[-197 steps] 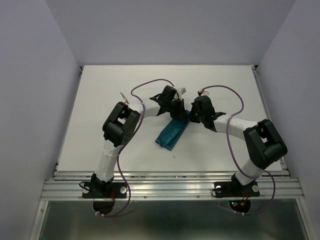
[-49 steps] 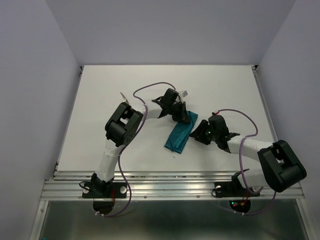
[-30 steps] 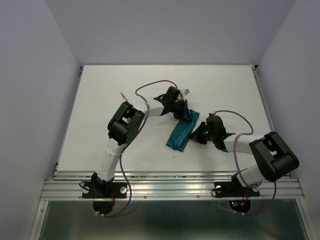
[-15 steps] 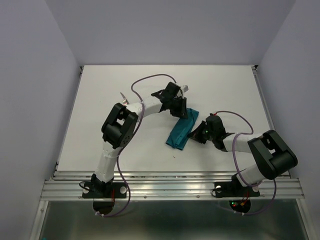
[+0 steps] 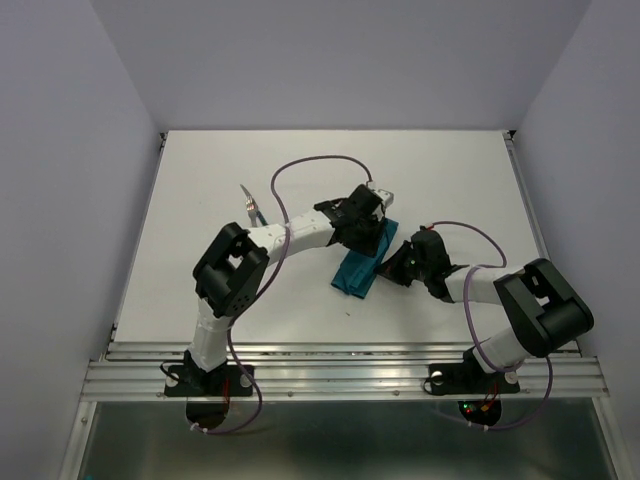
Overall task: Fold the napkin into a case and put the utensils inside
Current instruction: Smooth out the smaller rectangle-folded napkin at the center of the board.
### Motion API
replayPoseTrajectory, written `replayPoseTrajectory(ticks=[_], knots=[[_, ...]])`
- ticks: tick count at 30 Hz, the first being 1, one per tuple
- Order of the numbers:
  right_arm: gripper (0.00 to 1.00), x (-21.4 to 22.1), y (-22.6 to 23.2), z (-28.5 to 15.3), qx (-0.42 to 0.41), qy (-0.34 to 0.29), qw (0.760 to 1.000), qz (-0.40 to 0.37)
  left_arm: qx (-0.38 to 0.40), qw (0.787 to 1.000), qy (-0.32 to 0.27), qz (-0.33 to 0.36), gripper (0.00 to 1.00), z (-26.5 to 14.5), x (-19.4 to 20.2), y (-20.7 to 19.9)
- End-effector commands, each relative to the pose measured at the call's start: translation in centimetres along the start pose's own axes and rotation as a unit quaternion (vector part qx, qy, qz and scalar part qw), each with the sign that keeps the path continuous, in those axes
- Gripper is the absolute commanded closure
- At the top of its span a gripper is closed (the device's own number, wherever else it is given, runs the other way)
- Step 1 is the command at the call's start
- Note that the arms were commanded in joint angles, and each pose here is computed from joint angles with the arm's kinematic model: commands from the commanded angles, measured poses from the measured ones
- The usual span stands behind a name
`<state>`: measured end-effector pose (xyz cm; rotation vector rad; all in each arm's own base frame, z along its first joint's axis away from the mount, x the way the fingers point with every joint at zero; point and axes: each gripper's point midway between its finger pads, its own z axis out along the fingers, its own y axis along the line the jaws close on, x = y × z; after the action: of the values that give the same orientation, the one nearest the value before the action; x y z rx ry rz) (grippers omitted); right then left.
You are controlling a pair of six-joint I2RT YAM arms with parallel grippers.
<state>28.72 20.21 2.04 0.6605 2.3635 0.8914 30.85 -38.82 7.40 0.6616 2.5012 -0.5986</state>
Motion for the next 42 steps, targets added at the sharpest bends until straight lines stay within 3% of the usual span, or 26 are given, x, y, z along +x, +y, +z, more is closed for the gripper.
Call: replayPoseTrajectory(ticks=[1, 11, 27, 42], knots=[[0.99, -0.5, 0.0, 0.5, 0.009, -0.014, 1.000, -0.003, -0.055, 0.996, -0.031, 0.061, 0.51, -2.7, 0.1, -0.5], [0.99, -0.5, 0.1, 0.5, 0.009, -0.011, 1.000, -0.005, -0.079, 0.993, -0.014, 0.082, 0.50, -1.8, 3.4, -1.0], [0.99, -0.5, 0.2, 0.5, 0.007, -0.011, 1.000, -0.007, -0.097, 0.991, 0.002, 0.091, 0.49, -0.2, 4.9, -0.8], [0.99, -0.5, 0.1, 0.4, 0.008, -0.014, 1.000, -0.007, -0.113, 0.989, 0.010, 0.093, 0.63, 1.5, 5.8, 0.2]])
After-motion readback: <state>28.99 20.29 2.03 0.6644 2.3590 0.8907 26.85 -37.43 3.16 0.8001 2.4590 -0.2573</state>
